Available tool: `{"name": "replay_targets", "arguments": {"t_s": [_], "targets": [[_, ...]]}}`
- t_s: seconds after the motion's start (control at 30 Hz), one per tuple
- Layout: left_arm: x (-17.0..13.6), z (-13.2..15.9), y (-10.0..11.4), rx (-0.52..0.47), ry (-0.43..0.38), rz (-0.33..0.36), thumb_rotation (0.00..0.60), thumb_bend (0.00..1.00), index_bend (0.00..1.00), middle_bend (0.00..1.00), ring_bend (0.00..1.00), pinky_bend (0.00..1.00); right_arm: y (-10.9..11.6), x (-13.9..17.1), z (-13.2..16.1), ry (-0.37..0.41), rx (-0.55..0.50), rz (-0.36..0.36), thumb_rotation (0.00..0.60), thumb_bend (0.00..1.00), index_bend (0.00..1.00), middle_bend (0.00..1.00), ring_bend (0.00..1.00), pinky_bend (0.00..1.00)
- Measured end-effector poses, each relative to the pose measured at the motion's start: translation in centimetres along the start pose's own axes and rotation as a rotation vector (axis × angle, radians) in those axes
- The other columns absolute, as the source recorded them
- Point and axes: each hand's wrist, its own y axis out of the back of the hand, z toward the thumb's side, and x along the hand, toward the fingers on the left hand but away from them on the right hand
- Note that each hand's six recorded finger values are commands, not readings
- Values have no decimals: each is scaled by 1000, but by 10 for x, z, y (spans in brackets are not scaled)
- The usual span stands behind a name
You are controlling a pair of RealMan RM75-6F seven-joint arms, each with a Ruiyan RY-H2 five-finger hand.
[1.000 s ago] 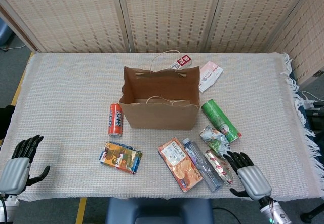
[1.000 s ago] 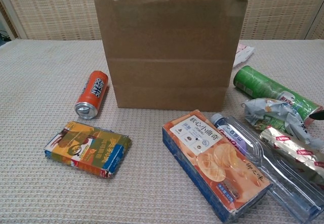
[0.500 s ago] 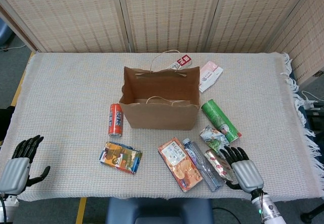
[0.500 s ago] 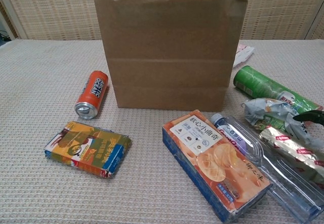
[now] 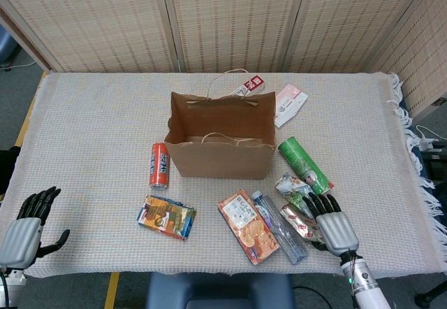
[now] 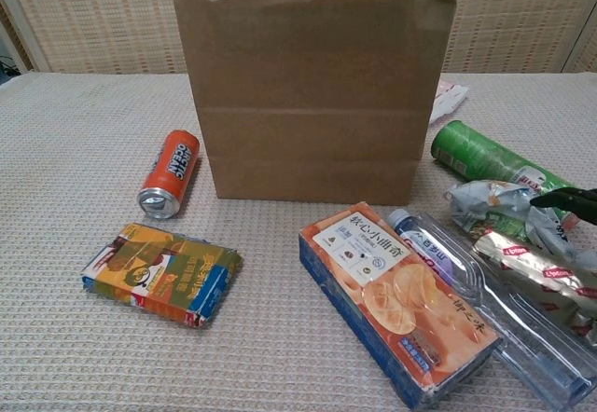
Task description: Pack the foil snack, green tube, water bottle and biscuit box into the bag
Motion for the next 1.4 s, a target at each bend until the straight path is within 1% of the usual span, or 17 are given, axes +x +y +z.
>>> {"name": "replay_targets", "arguments": {"t_s": [0.1,0.17,0.23,0.27,0.3,0.33,0.4,0.5,0.6,0.7,0.9,1.13,1.4], "targets": [[0,0,0,-3,0,-3,600,331,0,0,0,9,-1,-8,8,4,12,-7,600,105,21,3,0,33],[0,0,0,-3,-1,-4,600,332,0,0,0,9,-1,-12,12,3,17,-9,600,135,59,22,0,52],[0,0,0,-4,-1,-4,600,331,0,0,0,8,-3,-15,14,-1,28,-10,600,186,124,61,20,90],[0,0,0,-5,-1,-4,600,331,0,0,0,8,-3,-16,15,-3,35,-10,600,219,171,93,50,126],[0,0,0,-5,-1,-4,600,331,0,0,0,8,-4,-18,14,-8,45,-10,600,247,216,128,87,168],[0,0,0,-6,-1,-4,600,331,0,0,0,8,-5,-18,14,-12,53,-10,600,281,272,177,142,235],[0,0,0,-8,-2,-5,600,331,0,0,0,9,-7,-19,11,-23,65,-9,600,345,379,282,268,399],[0,0,0,-9,-3,-7,600,331,0,0,0,8,-8,-20,9,-31,78,-7,600,423,524,408,421,588],[0,0,0,-10,-3,-8,600,332,0,0,0,8,-7,-20,10,-26,79,-12,600,490,654,511,545,713],[0,0,0,-11,-1,-8,600,331,0,0,0,8,-4,-20,10,-18,71,-26,600,554,716,556,580,738],[0,0,0,-10,0,-11,600,332,0,0,0,8,11,-19,7,-13,21,-69,600,634,760,588,607,756],[0,0,-1,-9,1,-10,600,331,0,0,0,8,41,-18,2,-10,-61,-145,600,660,781,600,617,765],[0,0,-1,-11,6,-11,600,331,0,0,0,8,79,-13,6,15,-137,-231,600,680,806,617,632,787]]}}
